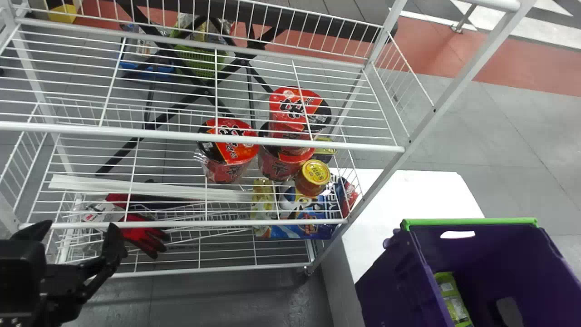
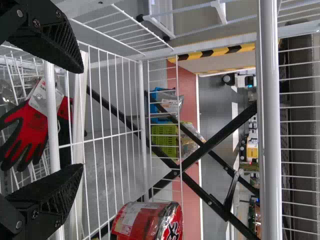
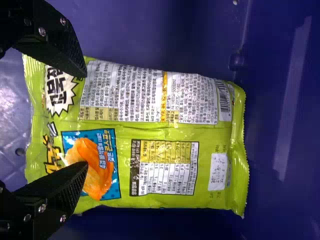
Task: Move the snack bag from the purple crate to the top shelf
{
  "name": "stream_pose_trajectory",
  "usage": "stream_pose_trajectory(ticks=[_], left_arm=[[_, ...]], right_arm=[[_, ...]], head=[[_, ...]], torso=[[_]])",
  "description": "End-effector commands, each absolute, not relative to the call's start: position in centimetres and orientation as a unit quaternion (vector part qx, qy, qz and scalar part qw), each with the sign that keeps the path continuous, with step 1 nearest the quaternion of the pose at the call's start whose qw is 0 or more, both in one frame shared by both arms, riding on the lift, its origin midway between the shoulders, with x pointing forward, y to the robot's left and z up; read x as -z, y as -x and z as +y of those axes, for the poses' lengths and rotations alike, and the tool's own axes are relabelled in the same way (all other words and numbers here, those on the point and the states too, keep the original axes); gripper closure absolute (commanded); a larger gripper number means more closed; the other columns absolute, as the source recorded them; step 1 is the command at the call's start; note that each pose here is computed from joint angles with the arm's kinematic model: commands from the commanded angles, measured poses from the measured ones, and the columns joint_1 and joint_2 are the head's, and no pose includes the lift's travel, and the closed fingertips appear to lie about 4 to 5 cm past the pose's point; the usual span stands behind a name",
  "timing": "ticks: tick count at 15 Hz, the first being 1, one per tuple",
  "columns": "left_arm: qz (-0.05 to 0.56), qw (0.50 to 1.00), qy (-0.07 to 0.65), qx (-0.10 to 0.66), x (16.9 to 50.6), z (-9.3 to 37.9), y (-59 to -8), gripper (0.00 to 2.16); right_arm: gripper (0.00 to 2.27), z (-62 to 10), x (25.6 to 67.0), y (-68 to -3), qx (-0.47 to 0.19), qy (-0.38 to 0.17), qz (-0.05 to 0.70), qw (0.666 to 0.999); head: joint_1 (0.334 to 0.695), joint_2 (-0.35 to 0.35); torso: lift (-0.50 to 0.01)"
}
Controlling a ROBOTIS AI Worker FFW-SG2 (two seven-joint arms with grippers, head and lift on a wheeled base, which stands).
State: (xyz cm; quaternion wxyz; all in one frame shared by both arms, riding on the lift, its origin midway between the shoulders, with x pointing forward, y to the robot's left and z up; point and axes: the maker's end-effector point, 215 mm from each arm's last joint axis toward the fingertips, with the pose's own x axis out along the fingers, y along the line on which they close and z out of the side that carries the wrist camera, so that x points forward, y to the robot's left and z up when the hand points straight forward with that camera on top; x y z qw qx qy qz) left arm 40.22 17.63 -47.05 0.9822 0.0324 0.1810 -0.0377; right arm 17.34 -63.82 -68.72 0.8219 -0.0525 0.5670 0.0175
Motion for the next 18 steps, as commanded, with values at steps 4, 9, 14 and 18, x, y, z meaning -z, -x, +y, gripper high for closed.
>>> stream_pose_trajectory(ticks=[4, 9, 14, 18], left_arm=[[0.185, 0.981, -0.042, 0.036, 47.9, 18.9, -40.6, 0.16], [0.184, 0.982, -0.037, 0.037, 48.0, 19.5, -41.1, 0.16], [0.199, 0.978, -0.052, 0.033, 47.7, 16.9, -39.9, 0.16], [0.197, 0.978, -0.053, 0.027, 47.6, 17.6, -40.1, 0.16]], right_arm=[[0.82, -61.9, 70.4, -17.6, -0.023, 0.052, 0.577, 0.815], [1.98, -61.1, 70.8, -17.8, -0.017, 0.031, 0.581, 0.813], [1.98, -63.6, 67.1, -19.9, -0.03, 0.034, 0.551, 0.833], [1.98, -63.2, 67.5, -19.4, -0.026, 0.022, 0.565, 0.824]], head=[[0.695, -0.35], [0.695, -0.35], [0.695, -0.35], [0.695, -0.35]], torso=[[-0.451], [-0.451], [-0.451], [-0.451]])
